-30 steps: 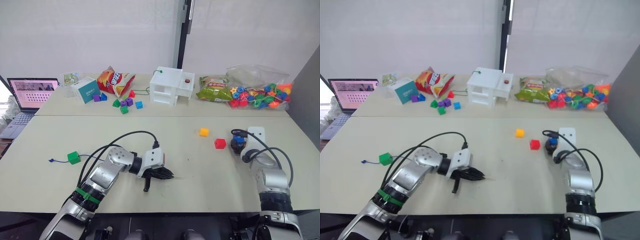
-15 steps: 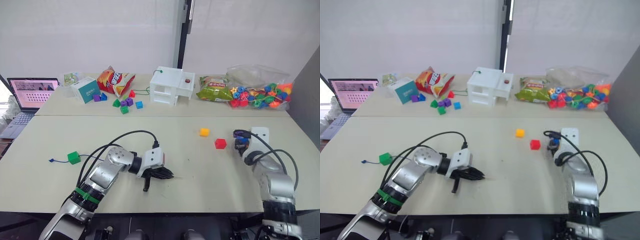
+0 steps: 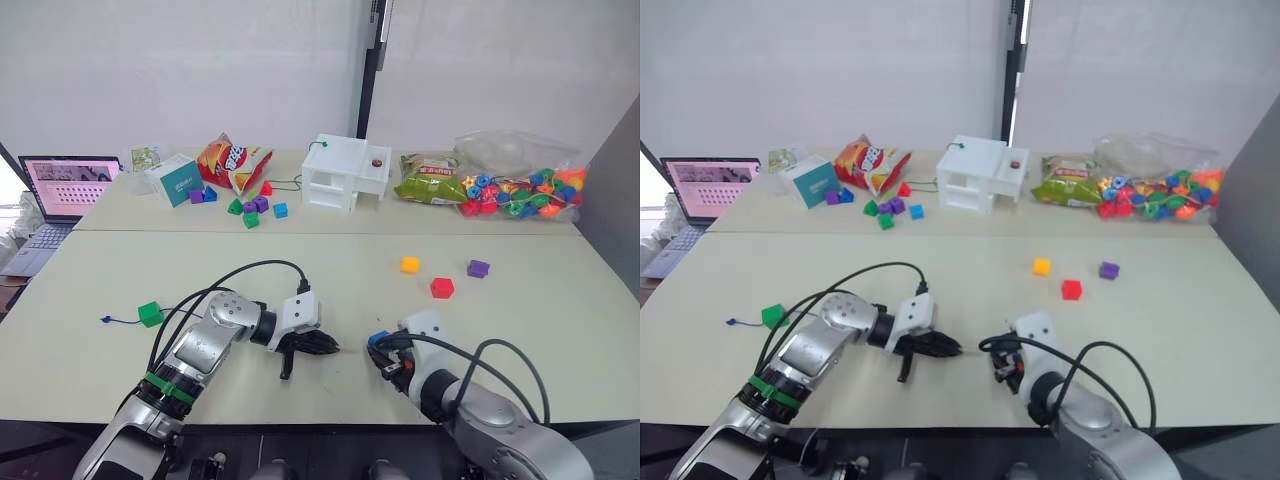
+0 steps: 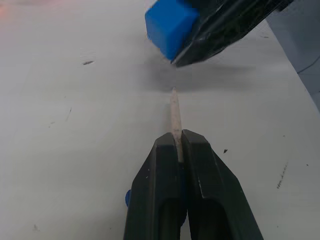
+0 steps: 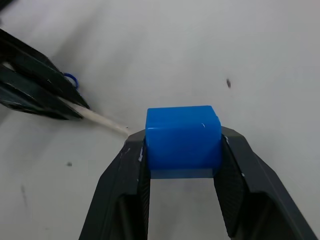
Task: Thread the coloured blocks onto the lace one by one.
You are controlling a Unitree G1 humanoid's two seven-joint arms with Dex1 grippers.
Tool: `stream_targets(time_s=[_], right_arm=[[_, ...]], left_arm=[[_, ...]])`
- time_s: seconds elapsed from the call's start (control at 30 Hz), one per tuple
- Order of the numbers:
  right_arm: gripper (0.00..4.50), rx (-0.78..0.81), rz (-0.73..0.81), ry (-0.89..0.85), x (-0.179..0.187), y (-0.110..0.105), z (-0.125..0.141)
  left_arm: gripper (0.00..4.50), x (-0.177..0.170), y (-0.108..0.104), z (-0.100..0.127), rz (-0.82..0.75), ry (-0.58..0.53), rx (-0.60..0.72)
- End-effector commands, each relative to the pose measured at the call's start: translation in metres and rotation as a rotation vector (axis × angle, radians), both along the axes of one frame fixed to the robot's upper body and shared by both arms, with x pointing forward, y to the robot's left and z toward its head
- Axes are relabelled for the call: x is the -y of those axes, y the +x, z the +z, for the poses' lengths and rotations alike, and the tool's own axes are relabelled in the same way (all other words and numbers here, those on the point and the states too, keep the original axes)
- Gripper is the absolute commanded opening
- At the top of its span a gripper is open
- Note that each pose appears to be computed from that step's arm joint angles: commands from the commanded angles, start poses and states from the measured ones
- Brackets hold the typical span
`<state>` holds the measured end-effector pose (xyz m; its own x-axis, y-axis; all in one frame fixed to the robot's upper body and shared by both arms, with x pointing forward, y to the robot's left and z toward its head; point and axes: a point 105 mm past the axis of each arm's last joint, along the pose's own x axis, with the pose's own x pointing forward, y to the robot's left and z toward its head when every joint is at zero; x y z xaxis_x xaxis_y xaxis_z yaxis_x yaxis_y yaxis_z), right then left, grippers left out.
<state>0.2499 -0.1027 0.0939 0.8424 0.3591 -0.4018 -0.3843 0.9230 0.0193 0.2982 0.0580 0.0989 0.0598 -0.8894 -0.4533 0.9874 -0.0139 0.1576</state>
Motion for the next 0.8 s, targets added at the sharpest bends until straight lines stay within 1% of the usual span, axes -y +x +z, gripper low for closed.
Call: stream_targets(time_s=[0.03,0.13,0.2,0.33,0.4,0.43,0.5,0.57,0.6,0.67,0.7,0.77,0.8], right_arm=[[1.20,0.005,-0.005,-0.024,-0.005,0.005,-0.008],[1.20,0.013,-0.032,0.001,-0.005,0.012,-0.011],[2.22,0.044,-0.032,0.014,-0.005,0.013,-0.006],[3.57,0.085,0.038,0.018,-0.006,0.008,0.008],[4.28,0.124,0.149,0.004,-0.006,0.004,0.028],[4.47,0.132,0.211,-0.006,-0.007,0.002,0.035],[4.47,0.128,0.310,-0.026,-0.007,-0.002,0.043],[4.47,0.087,0.483,-0.100,-0.004,-0.005,0.046],[4.47,0.067,0.541,-0.123,-0.002,-0.007,0.046],[4.47,0.060,0.641,-0.163,0.001,-0.001,0.049],[4.47,0.060,0.747,-0.210,0.000,0.003,0.050],[4.47,0.055,0.889,-0.319,0.004,0.017,0.048],[4.47,0.054,0.931,-0.365,0.007,0.023,0.047]], left_arm=[[0.00,0.001,0.003,0.016,-0.015,-0.026,0.050],[0.00,-0.001,0.003,0.015,-0.011,-0.022,0.052],[0.00,-0.001,0.003,0.015,-0.009,-0.022,0.052],[0.00,-0.002,0.002,0.016,-0.003,-0.025,0.051],[0.00,-0.004,0.001,0.017,0.001,-0.024,0.052],[0.00,-0.004,0.000,0.018,0.002,-0.024,0.052],[0.00,-0.005,-0.002,0.019,0.003,-0.025,0.051],[0.00,-0.006,-0.003,0.019,0.008,-0.024,0.050],[0.00,-0.006,-0.004,0.019,0.010,-0.024,0.050],[0.00,-0.007,-0.004,0.019,0.015,-0.025,0.048],[0.00,-0.008,-0.005,0.018,0.017,-0.021,0.046],[0.00,-0.009,-0.008,0.017,0.018,-0.014,0.041],[0.00,-0.009,-0.009,0.017,0.018,-0.012,0.039]])
